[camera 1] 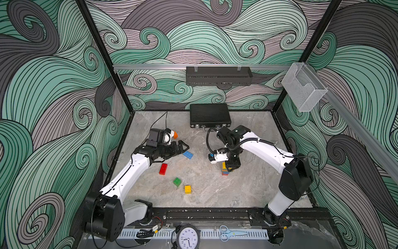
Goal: Assemble an ice cream with lego
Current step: Assemble the lego brick with the lego brick, then adjust the lego brick at the center of the board.
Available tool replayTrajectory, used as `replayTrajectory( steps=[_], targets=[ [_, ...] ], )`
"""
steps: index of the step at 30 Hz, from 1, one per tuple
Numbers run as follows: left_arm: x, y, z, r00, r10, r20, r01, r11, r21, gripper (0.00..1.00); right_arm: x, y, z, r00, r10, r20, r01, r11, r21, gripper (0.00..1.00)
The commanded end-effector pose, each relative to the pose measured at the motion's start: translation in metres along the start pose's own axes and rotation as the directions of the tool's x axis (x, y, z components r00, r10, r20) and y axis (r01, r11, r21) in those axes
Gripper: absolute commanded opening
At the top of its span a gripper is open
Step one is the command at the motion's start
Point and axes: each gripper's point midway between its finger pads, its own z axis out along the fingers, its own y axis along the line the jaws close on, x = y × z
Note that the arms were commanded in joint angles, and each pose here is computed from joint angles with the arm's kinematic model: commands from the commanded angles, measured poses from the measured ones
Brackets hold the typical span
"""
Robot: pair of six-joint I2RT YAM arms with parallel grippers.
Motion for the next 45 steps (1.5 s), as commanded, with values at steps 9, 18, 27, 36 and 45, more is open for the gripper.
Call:
replayTrajectory(
  steps=[9,18,27,36,45],
  targets=[
    [-0.009,-0.010,-0.013,0.999,0.029,0.037,-0.029,1.000,0.004,0.98,0.003,-0.001,-0.006,1.000,0.011,0.001,-0.011,1.000,-0.001,0.55],
    [-0.010,-0.010,-0.013,0.999,0.028,0.040,-0.028,1.000,0.005,0.98,0.004,-0.010,-0.011,0.999,0.031,0.010,-0.031,0.999,0.037,0.61],
    [-0.008,-0.010,-0.015,0.999,0.029,0.042,-0.029,1.000,0.000,0.98,0.004,-0.015,-0.019,0.999,0.045,0.028,-0.046,0.997,0.064,0.77],
    [-0.008,-0.011,-0.018,0.998,0.033,0.048,-0.033,0.999,0.000,0.98,0.006,-0.010,-0.040,0.995,0.074,0.066,-0.081,0.990,0.112,1.00],
    [-0.009,-0.015,-0.022,0.997,0.041,0.062,-0.041,0.999,0.006,0.98,0.007,0.000,-0.061,0.925,0.338,0.173,-0.362,0.923,0.133,1.00]
  ],
)
